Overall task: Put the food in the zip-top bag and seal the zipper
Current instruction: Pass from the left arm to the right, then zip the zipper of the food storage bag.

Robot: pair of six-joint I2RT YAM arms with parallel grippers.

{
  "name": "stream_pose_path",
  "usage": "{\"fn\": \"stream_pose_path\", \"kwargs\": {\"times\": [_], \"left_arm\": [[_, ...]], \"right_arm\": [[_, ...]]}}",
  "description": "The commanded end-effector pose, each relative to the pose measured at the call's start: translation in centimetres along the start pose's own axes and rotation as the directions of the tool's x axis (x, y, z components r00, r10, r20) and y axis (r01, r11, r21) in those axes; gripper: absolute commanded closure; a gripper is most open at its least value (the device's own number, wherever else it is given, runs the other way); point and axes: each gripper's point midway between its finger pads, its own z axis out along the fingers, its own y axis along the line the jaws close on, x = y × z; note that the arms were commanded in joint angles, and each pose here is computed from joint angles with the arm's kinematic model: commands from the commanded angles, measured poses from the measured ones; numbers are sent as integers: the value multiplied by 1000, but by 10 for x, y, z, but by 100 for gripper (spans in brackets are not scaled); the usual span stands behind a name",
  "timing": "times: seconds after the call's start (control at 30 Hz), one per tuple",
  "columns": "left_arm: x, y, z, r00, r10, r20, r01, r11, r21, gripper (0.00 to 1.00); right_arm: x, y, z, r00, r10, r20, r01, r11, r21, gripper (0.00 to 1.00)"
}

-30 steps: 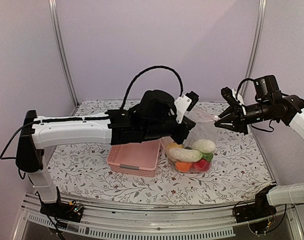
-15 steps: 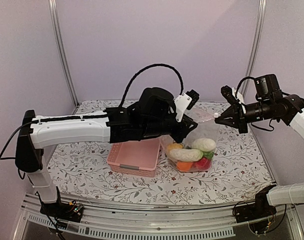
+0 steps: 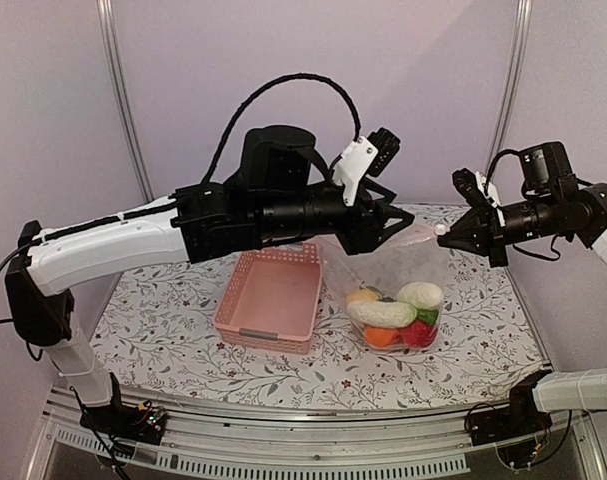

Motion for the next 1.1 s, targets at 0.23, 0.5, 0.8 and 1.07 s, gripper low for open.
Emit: {"fn": "stream_pose_path", "kwargs": {"times": [0.23,0.5,0.8,1.07], "left_arm": [[10,-38,46,999,51,-5,-48,970,238,45],[19,-54,58,997,78,-26,-65,939,338,56],[27,-55,61,996,78,-53,-55,937,346,70],[28,-50,64,995,76,-59,-53,943,327,75]], "right_arm": [[-4,30,-9,999,-34,14,35,994,-106,100],[-4,32,-11,999,-42,19,44,994,-99,100],[-7,31,-12,999,-45,26,47,994,-96,100],[-5,30,-11,999,-39,19,41,995,-94,100]]}}
